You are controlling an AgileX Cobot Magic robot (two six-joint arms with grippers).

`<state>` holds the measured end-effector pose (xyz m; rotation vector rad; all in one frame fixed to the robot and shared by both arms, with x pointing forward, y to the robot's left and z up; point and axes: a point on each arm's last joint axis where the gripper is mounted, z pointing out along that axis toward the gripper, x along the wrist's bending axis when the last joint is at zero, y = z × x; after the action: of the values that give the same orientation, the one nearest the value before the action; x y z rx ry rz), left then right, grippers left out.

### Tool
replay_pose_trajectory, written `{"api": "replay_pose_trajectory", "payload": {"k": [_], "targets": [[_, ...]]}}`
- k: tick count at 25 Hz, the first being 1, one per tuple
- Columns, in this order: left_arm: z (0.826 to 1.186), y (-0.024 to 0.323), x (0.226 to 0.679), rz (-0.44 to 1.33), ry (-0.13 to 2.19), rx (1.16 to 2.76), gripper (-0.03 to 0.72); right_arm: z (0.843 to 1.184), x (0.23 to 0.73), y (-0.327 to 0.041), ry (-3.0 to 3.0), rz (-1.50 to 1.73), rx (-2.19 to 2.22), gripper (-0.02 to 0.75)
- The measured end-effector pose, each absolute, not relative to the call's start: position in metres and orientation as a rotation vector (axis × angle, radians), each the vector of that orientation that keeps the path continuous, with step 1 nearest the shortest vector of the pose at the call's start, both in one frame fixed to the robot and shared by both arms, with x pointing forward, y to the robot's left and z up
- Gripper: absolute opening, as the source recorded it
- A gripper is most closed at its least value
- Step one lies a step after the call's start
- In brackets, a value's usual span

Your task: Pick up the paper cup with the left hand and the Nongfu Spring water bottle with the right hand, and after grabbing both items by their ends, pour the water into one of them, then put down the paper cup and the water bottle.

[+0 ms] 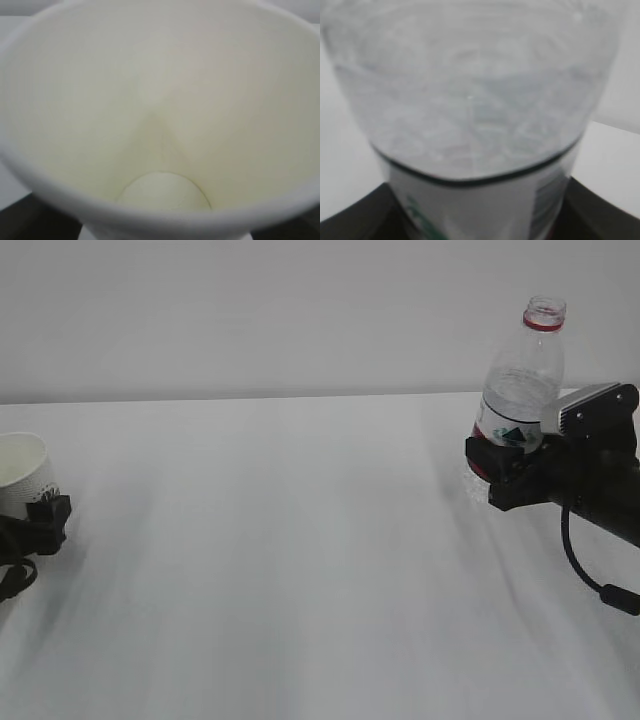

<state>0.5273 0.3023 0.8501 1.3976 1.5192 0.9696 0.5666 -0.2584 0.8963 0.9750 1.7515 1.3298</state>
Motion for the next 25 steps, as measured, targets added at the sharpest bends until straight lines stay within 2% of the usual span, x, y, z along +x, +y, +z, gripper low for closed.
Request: {"api": "replay_pose_trajectory", "payload": {"k": [12,20,25], "targets": [[0.854,0.304,0.5356,0.998,1.512,1.363,0.689,0.8963,0.5666,-0.2584,1.752,1.33,0.975,0.472],[0.854,0.3015,0.5357,0.982,1.486,1.383,0.579,0.8963,0.5666,-0.2584,1.752,1.33,0.975,0.472],[0.854,0.2951,0.5355,0.94,1.42,1.435,0.552,0.8963,0.5666,-0.2584,1.752,1.33,0.975,0.472]]}}
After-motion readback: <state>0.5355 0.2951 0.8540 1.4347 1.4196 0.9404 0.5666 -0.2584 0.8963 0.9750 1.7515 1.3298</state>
